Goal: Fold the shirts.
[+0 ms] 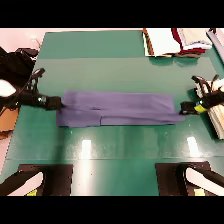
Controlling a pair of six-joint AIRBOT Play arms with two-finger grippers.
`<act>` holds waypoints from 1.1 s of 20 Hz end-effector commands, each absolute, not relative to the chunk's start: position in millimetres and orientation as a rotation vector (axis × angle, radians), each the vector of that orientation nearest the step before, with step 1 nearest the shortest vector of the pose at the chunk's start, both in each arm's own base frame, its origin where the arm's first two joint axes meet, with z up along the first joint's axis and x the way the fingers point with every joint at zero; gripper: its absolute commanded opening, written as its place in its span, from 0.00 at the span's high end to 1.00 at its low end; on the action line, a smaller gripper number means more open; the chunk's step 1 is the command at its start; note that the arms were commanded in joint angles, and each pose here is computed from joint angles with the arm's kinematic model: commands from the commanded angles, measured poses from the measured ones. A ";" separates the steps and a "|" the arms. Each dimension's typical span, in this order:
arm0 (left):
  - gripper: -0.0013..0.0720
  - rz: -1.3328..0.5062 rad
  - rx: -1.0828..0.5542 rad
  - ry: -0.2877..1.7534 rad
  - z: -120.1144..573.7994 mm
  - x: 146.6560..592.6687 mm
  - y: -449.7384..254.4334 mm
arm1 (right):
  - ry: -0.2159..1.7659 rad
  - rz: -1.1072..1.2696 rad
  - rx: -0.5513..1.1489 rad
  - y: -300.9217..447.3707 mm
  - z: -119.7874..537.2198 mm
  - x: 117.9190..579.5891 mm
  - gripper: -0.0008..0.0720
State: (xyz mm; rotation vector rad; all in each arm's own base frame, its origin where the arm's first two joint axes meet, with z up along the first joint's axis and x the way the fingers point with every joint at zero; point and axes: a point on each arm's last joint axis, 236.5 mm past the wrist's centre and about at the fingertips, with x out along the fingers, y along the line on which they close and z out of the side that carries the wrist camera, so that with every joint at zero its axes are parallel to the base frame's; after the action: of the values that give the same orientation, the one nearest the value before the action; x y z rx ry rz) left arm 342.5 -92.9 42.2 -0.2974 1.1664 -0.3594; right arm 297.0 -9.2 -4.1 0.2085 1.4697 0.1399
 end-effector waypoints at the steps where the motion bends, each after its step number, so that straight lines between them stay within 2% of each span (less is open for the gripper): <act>1: 0.95 -0.337 -0.292 1.100 35.0 409.5 -86.9 | 1.468 0.144 0.206 -7.5 -11.2 347.0 0.97; 6: 0.95 -0.349 -0.354 1.086 17.6 441.6 -94.7 | 1.429 0.178 0.287 -1.3 -16.8 394.7 0.97; 7: 0.95 -0.340 -0.361 1.077 16.1 445.5 -93.8 | 1.408 0.190 0.320 0.3 -15.2 404.0 0.90; 8: 0.75 -0.335 -0.362 1.068 17.0 447.7 -93.1 | 1.383 0.200 0.359 0.8 -13.0 413.3 0.62; 9: 0.41 -0.325 -0.378 1.061 19.0 449.9 -92.7 | 1.363 0.204 0.400 -0.6 -9.8 419.2 0.42; 10: 0.32 -0.310 -0.407 1.065 21.1 450.6 -93.0 | 1.341 0.221 0.435 -2.6 -5.2 422.8 0.39; 11: 0.31 -0.319 -0.403 1.073 23.2 448.8 -94.4 | 1.324 0.243 0.460 -5.2 -2.2 422.0 0.39; 12: 0.32 -0.329 -0.402 1.087 23.9 445.7 -96.1 | 1.324 0.245 0.483 -11.1 -3.8 415.9 0.39; 13: 0.45 -0.342 -0.408 1.106 23.6 440.8 -99.0 | 1.338 0.233 0.501 -19.9 -9.3 405.3 0.39; 14: 0.72 -0.356 -0.414 1.128 22.9 435.6 -102.2 | 1.359 0.220 0.528 -28.3 -17.6 391.1 0.39; 15: 0.95 -0.368 -0.422 1.141 22.9 432.2 -105.2 | 1.381 0.201 0.560 -37.0 -27.9 377.0 0.39; 18: 0.95 -0.400 -0.451 1.133 28.0 432.1 -117.9 | 1.434 0.208 0.720 -41.4 -57.2 345.0 0.37; 20: 0.95 -0.442 -0.419 1.136 27.6 428.0 -141.3 | 1.432 0.249 0.845 -26.8 -71.3 339.5 0.37; 22: 0.95 -0.483 -0.380 1.101 31.1 429.1 -170.8 | 1.414 0.295 0.889 -9.5 -80.8 343.0 0.37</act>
State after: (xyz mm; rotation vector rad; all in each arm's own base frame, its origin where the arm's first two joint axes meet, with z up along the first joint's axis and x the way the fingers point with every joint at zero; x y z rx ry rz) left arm 429.0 -140.4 26.6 -0.4058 1.1318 -0.4357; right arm 345.2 -27.2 -68.2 0.7708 1.4443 0.2378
